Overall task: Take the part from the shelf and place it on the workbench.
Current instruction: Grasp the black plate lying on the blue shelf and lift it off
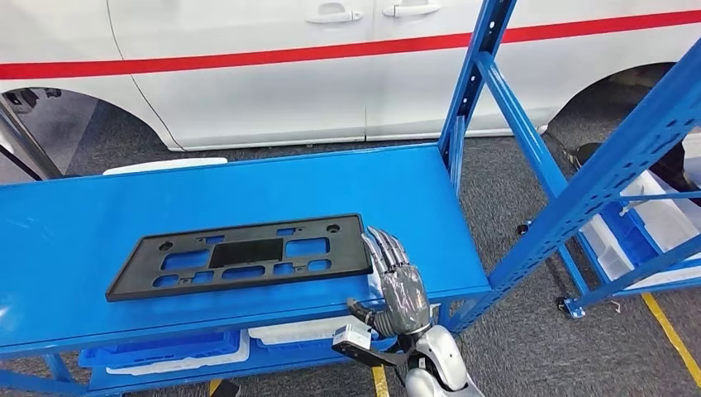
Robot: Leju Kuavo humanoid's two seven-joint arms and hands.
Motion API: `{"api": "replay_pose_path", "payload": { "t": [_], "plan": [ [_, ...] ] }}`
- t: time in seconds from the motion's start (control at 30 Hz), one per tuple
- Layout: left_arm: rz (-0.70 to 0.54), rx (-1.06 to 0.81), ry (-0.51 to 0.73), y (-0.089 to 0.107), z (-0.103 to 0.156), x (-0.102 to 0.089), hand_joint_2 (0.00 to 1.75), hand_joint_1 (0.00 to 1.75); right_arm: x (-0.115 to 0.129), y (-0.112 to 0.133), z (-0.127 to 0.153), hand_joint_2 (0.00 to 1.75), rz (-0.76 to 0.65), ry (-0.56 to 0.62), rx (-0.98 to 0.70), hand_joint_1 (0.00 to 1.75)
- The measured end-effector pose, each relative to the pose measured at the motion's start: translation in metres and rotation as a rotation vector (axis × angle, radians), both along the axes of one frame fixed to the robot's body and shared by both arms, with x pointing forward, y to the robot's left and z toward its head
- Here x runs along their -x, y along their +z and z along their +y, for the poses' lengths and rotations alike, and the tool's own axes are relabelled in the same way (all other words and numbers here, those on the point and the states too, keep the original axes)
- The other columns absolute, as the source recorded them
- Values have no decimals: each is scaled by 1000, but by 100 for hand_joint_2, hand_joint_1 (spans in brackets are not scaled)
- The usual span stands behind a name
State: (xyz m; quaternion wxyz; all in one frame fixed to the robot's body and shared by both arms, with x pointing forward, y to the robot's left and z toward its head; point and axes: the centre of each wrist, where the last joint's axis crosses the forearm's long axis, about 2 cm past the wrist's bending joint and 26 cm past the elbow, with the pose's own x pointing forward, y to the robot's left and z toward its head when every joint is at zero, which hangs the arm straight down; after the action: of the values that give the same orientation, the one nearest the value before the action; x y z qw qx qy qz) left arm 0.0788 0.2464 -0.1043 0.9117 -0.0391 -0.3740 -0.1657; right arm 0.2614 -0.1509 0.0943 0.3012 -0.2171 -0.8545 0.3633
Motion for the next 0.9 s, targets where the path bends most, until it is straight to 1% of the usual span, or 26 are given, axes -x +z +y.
{"api": "replay_pose_path", "payload": {
  "t": [0.13,0.3,0.5,0.63,0.77,0.87,0.9],
  "plan": [
    [-4,-26,-3,0,0,-1,0,0,-4,12,5,175,46,62,-69,0],
    [-8,-32,-8,0,0,-2,0,0,-6,25,10,175,34,109,-102,0],
    [-5,-41,-13,1,0,-2,0,0,-4,43,20,175,-33,151,-73,0],
    [-3,-44,-22,1,0,-3,0,0,-4,51,28,175,-47,198,-33,0],
    [-4,-47,-29,1,0,-3,0,0,-5,54,34,0,-54,232,5,0],
    [-4,-49,-31,1,0,-4,0,0,-7,54,36,0,-59,242,39,0],
    [-4,-49,-33,1,0,-4,0,0,-8,53,37,44,-56,245,53,0]
  ]
}}
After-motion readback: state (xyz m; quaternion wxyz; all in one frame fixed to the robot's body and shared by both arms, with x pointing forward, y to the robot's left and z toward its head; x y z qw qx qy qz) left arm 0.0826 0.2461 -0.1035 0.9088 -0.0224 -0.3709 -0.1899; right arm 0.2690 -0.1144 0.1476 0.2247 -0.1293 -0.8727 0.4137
